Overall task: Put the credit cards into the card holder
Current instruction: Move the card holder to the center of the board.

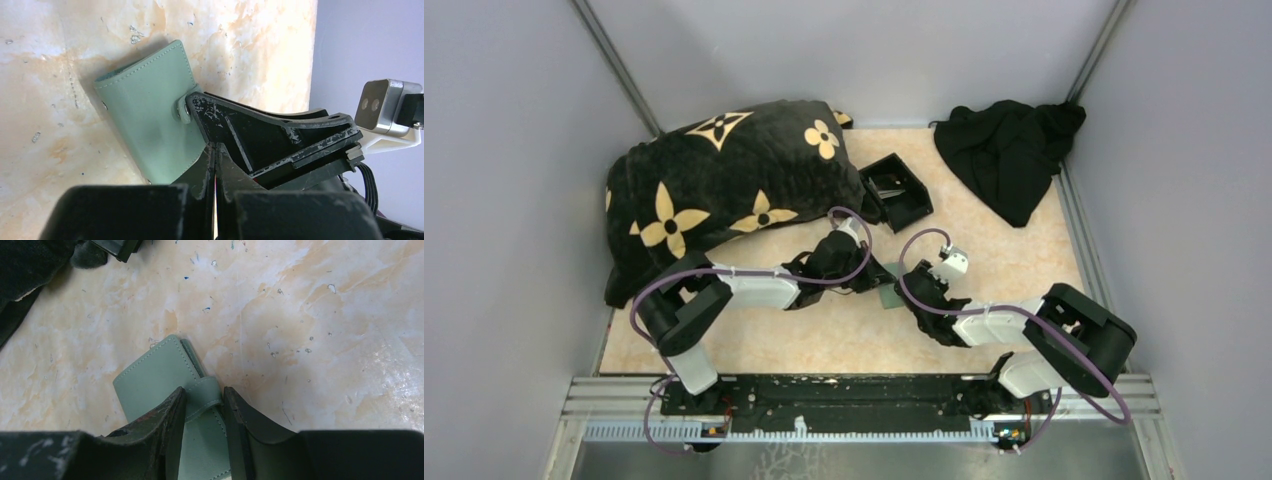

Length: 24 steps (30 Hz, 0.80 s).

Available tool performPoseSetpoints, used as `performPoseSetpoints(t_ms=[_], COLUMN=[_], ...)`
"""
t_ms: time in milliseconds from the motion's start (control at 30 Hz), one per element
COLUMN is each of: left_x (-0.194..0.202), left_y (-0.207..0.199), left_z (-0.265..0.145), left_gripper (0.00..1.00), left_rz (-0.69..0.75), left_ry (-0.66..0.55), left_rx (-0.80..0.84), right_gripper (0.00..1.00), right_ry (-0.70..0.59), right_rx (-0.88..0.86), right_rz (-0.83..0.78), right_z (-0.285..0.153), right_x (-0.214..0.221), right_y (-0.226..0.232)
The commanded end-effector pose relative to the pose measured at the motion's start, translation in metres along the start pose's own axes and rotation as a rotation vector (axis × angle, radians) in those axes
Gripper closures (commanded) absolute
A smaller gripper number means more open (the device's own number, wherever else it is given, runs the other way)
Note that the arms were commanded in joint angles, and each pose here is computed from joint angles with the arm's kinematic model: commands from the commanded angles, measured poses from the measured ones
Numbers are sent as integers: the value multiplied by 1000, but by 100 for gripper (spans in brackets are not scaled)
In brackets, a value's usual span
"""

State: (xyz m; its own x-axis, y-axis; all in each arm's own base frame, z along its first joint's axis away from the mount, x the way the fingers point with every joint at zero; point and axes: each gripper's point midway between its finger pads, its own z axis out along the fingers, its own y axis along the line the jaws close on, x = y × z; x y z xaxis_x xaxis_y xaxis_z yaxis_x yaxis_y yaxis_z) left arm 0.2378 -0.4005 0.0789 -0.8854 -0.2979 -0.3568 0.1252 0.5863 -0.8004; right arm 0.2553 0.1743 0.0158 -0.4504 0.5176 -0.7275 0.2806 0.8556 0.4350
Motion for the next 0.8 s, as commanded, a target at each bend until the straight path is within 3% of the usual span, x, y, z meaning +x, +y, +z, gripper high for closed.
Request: performPoseSetpoints(t_ms=[0,433,767], left_x=[-12,-41,-19], left_y=[-5,-25,-7], left_z=[4,21,32], left_gripper=[100,100,100], left_rz=[22,14,-22], left_ry=[-47,-47,31], left_rx=[10,67,50], right_gripper=[65,65,65], right_ry=[370,367,369], right_rx=[201,194,193], right_rz=[-285,-288,-290], right_z=[-31,-31,-31], right_x=[79,79,79], right_y=[-97,-96,-96])
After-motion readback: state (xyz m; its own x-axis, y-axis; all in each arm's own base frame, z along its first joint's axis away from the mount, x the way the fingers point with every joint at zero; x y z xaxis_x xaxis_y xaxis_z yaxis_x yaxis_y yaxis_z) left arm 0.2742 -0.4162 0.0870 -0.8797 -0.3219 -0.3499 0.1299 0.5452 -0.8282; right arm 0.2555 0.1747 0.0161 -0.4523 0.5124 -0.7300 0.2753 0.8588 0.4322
